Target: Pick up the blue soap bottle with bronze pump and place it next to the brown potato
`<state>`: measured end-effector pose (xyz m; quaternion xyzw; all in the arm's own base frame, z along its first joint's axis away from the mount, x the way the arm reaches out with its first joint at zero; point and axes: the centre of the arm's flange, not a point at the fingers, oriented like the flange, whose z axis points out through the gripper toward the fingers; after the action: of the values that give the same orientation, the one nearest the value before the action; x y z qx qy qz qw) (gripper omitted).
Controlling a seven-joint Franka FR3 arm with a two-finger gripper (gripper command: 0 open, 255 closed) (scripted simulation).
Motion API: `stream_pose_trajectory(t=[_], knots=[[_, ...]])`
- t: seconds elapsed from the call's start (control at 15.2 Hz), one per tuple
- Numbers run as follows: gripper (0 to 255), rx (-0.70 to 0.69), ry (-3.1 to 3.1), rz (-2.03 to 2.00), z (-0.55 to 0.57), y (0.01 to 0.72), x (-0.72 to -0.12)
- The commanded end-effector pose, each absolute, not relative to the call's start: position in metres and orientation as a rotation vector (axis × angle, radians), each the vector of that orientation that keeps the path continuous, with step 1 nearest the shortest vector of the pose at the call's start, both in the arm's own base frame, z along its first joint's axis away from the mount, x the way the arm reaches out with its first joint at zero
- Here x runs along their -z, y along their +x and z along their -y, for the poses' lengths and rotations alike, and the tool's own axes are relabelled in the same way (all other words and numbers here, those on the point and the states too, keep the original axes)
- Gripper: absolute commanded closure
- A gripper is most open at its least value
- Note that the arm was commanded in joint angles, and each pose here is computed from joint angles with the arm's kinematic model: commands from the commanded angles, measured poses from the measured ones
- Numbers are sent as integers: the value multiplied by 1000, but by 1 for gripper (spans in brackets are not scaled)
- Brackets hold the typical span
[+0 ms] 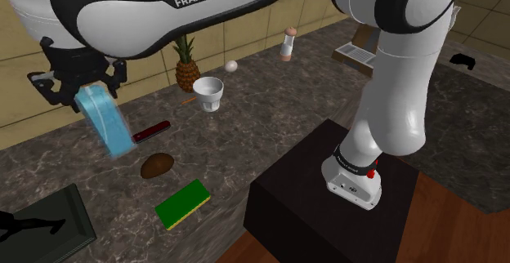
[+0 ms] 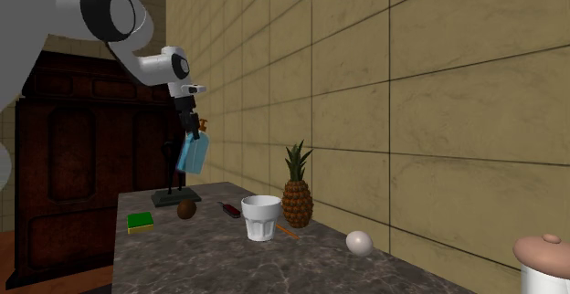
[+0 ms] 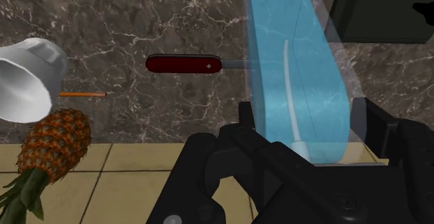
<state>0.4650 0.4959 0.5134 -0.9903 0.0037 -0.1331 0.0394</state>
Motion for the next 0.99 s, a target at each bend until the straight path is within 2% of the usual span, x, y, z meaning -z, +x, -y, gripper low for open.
stream_pose_trajectory(t=[0.0,0.26,0.92], knots=[[255,409,-3036,-14,-523,464,-506],[255,409,-3036,-14,-575,462,-495],[255,409,-3036,-14,-575,462,-443]])
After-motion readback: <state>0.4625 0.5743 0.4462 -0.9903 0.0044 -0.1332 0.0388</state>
